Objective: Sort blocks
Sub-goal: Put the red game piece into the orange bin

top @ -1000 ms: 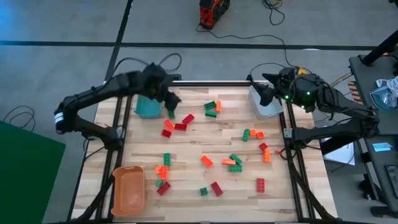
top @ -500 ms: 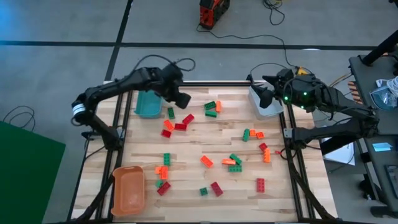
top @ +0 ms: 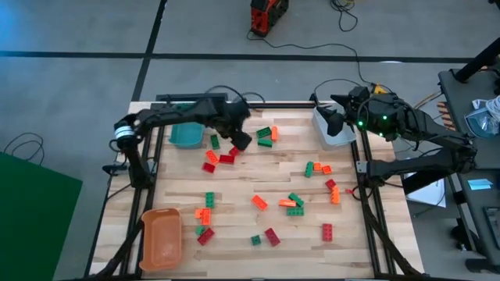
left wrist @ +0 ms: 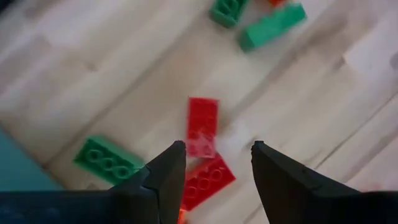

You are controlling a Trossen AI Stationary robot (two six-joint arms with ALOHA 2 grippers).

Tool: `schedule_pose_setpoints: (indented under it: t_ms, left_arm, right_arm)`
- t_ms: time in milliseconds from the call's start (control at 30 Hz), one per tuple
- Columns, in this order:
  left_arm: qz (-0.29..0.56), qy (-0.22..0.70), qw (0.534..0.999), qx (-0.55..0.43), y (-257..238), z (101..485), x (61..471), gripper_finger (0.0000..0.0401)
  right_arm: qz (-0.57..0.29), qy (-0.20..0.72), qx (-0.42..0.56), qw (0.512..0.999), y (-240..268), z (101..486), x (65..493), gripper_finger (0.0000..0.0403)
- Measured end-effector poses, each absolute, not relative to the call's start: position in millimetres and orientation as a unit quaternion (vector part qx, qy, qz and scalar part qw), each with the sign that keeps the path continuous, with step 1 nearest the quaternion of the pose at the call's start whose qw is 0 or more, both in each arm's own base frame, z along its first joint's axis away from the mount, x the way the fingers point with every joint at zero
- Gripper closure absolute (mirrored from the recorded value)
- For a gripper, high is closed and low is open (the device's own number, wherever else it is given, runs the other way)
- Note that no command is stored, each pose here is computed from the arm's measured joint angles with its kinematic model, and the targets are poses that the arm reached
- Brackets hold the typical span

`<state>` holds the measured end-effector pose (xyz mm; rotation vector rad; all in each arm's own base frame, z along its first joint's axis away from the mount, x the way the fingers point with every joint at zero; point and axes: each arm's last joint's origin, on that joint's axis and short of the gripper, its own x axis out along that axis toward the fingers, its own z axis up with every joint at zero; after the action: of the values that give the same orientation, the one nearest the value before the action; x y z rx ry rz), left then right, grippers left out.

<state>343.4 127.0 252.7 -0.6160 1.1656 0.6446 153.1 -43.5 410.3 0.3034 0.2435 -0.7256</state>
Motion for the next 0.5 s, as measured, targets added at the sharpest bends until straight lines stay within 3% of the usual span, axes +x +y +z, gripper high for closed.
schedule_pose_setpoints:
  t_ms: [233,500]
  left_arm:
    - [0.302,0.575,0.707,-0.279,132,214,356,0.0191]
    - [0.279,0.579,0.722,-0.256,135,189,372,0.015]
  right_arm:
    - [-0.351,0.121,0.138,0.918,-43,410,153,0.0048]
    - [-0.352,0.119,0.144,0.917,-43,410,153,0.0048]
